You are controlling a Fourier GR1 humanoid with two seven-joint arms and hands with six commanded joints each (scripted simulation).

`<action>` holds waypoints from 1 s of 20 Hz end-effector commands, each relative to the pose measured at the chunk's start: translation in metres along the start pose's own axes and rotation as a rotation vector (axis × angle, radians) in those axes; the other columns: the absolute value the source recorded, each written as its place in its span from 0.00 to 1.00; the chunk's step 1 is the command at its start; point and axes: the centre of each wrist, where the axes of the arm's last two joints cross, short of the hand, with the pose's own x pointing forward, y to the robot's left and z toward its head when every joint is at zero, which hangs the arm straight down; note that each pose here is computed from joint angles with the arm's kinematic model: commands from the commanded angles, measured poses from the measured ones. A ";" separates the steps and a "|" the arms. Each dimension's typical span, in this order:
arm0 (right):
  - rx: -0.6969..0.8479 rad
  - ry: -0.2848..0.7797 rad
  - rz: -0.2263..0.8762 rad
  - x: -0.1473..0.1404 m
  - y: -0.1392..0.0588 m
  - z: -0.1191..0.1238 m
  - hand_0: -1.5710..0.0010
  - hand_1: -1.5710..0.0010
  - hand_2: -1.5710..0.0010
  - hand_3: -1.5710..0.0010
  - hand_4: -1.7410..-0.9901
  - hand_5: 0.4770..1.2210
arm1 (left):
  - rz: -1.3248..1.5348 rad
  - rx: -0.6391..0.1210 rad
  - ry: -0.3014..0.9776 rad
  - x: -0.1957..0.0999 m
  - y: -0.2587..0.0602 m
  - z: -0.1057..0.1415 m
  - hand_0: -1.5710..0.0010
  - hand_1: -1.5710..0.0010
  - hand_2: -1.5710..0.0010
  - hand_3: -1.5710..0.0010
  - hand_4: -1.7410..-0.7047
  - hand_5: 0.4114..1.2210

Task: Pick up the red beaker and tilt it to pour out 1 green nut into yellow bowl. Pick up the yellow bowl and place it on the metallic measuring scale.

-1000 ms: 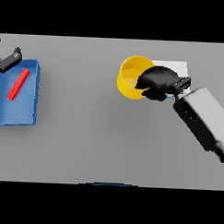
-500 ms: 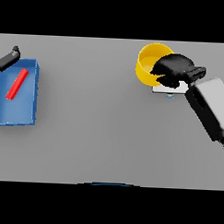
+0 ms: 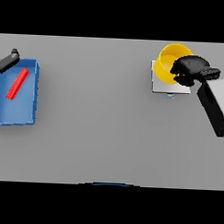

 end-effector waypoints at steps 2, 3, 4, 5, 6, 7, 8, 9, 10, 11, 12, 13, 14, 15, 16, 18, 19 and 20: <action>0.007 0.006 0.003 -0.006 0.004 0.000 0.08 0.19 0.12 0.01 0.01 1.00 | -0.001 0.008 0.000 -0.001 0.004 0.001 1.00 1.00 1.00 1.00 0.86 0.46; 0.014 0.012 0.004 -0.007 0.004 -0.001 0.09 0.21 0.14 0.01 0.01 1.00 | -0.006 0.007 0.002 0.000 0.003 0.001 1.00 1.00 1.00 1.00 0.86 0.46; 0.016 0.022 0.005 -0.007 0.006 -0.003 0.11 0.22 0.15 0.01 0.01 1.00 | -0.006 0.009 0.003 -0.001 0.005 0.002 1.00 1.00 1.00 1.00 0.86 0.46; 0.017 0.013 0.002 -0.006 0.007 -0.003 0.11 0.23 0.16 0.01 0.01 1.00 | -0.006 0.011 0.000 0.004 0.006 0.001 1.00 1.00 1.00 1.00 0.87 0.46; 0.015 0.000 -0.003 -0.012 0.010 -0.002 0.11 0.23 0.16 0.01 0.01 1.00 | -0.006 0.005 -0.001 0.003 0.002 0.001 1.00 1.00 1.00 1.00 0.87 0.45; 0.019 0.021 -0.013 -0.011 0.012 -0.004 0.11 0.22 0.13 0.00 0.01 1.00 | -0.008 0.002 0.004 0.001 0.003 0.001 1.00 1.00 1.00 1.00 0.87 0.45; 0.022 0.018 -0.019 -0.011 0.012 -0.005 0.10 0.22 0.11 0.02 0.02 1.00 | -0.010 0.002 -0.001 -0.001 0.003 0.000 1.00 1.00 1.00 1.00 0.87 0.44; 0.022 0.016 -0.029 -0.010 0.010 -0.005 0.11 0.25 0.18 0.02 0.09 1.00 | -0.009 0.004 -0.014 0.000 0.003 0.000 1.00 1.00 1.00 1.00 0.87 0.45; 0.026 0.022 -0.043 -0.008 0.010 -0.007 0.10 0.27 0.25 0.12 0.13 1.00 | -0.003 0.006 -0.010 0.002 0.007 0.001 1.00 1.00 1.00 1.00 0.87 0.45; 0.030 0.026 -0.051 -0.007 0.008 -0.007 0.16 0.34 0.34 0.21 0.16 0.91 | -0.004 -0.001 -0.005 0.002 0.005 -0.001 1.00 1.00 1.00 1.00 0.87 0.45; 0.037 0.033 -0.068 -0.007 0.009 -0.007 0.24 0.42 0.42 0.30 0.19 0.82 | 0.001 -0.001 -0.001 0.003 0.004 -0.003 1.00 1.00 1.00 1.00 0.86 0.45; 0.052 0.037 -0.076 -0.009 0.008 -0.005 0.33 0.50 0.51 0.37 0.21 0.75 | 0.000 -0.003 -0.009 0.002 0.003 -0.001 1.00 1.00 1.00 1.00 0.86 0.44; 0.057 0.047 -0.078 -0.008 0.007 -0.006 0.40 0.56 0.57 0.44 0.24 0.69 | 0.002 -0.002 -0.006 0.002 0.003 -0.003 1.00 1.00 1.00 1.00 0.86 0.44; 0.062 0.051 -0.086 -0.008 0.009 -0.008 0.47 0.62 0.62 0.49 0.25 0.64 | 0.001 0.001 0.003 0.001 0.007 -0.004 1.00 1.00 1.00 1.00 0.86 0.44; 0.066 0.048 -0.089 -0.010 0.009 -0.007 0.55 0.67 0.67 0.54 0.27 0.60 | -0.008 0.003 0.002 -0.001 0.006 -0.004 1.00 1.00 1.00 1.00 0.86 0.44; 0.077 0.055 -0.092 -0.012 0.004 -0.006 0.70 0.78 0.75 0.61 0.30 0.54 | -0.011 0.003 -0.013 0.001 0.003 -0.003 1.00 1.00 1.00 1.00 0.86 0.44; 0.091 0.052 -0.092 -0.013 0.006 -0.005 0.76 0.82 0.78 0.64 0.32 0.52 | -0.002 0.009 -0.013 0.000 0.006 -0.003 1.00 1.00 1.00 1.00 0.86 0.44; 0.092 0.062 -0.091 -0.013 0.006 -0.006 0.81 0.86 0.81 0.68 0.34 0.50 | -0.002 0.004 -0.016 0.000 0.002 -0.001 1.00 1.00 1.00 1.00 0.86 0.45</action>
